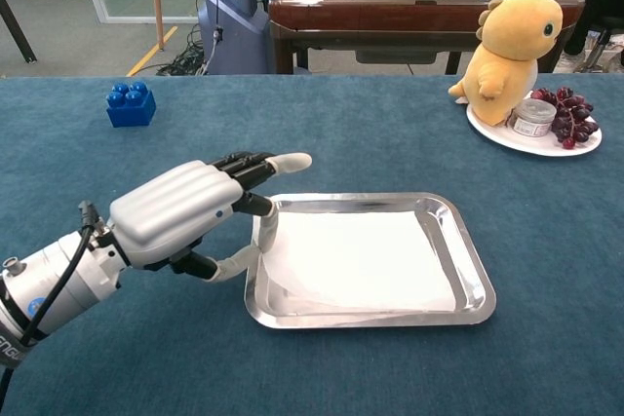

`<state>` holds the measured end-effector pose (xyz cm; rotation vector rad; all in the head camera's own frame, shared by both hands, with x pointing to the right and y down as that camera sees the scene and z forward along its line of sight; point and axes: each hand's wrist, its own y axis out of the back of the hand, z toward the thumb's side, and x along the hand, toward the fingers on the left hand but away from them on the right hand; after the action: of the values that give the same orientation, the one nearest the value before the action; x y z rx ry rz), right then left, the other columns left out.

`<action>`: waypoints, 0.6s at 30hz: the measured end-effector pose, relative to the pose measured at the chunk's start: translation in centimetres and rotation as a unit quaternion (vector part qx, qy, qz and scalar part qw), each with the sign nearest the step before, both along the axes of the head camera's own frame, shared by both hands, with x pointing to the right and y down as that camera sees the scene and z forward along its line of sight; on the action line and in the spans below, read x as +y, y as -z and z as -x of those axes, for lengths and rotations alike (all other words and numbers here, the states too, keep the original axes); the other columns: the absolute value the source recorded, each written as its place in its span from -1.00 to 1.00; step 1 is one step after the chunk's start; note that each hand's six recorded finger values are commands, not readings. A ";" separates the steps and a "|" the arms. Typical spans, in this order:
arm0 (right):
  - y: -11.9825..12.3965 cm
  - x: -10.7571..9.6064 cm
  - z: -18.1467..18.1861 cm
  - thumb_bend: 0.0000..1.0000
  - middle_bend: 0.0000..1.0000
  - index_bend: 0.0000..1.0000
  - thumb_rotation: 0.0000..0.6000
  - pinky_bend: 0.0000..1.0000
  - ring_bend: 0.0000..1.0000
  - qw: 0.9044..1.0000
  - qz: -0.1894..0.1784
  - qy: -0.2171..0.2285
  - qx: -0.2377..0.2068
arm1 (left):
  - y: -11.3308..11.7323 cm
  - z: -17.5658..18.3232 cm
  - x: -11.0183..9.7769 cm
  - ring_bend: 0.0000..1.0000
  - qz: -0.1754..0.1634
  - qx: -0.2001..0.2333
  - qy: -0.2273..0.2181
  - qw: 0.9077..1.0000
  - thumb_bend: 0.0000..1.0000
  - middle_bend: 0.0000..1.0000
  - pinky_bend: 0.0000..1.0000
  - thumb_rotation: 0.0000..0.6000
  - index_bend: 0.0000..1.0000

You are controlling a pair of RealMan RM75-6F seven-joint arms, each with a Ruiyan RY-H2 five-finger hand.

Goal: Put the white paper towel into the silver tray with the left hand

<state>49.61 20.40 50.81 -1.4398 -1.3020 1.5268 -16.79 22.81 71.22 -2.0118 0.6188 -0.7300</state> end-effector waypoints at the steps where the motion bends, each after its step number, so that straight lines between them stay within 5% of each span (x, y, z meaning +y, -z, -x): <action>1: 0.0 0.0 0.0 -0.49 -0.58 -0.18 1.00 -0.87 -0.76 1.000 0.000 0.000 0.000 | 0.0 -0.1 0.0 -1.00 0.000 0.000 -0.001 1.000 0.02 -0.91 -0.86 1.00 0.25; 10: 0.1 0.0 -0.1 -0.49 -0.58 -0.18 1.00 -0.87 -0.76 1.000 -0.002 -0.002 -0.002 | -0.3 -0.7 0.0 -1.00 0.000 -0.006 -0.006 1.000 0.01 -0.91 -0.86 1.00 0.23; 18: 0.2 0.0 -0.2 -0.49 -0.58 -0.18 1.00 -0.87 -0.76 1.000 -0.003 -0.003 -0.003 | -0.6 -0.8 -0.1 -1.00 -0.001 -0.011 -0.002 1.000 -0.09 -0.91 -0.86 1.00 -0.03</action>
<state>49.84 20.40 50.60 -1.4378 -1.3145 1.5227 -15.98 22.71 71.77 -1.9999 0.6029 -0.7486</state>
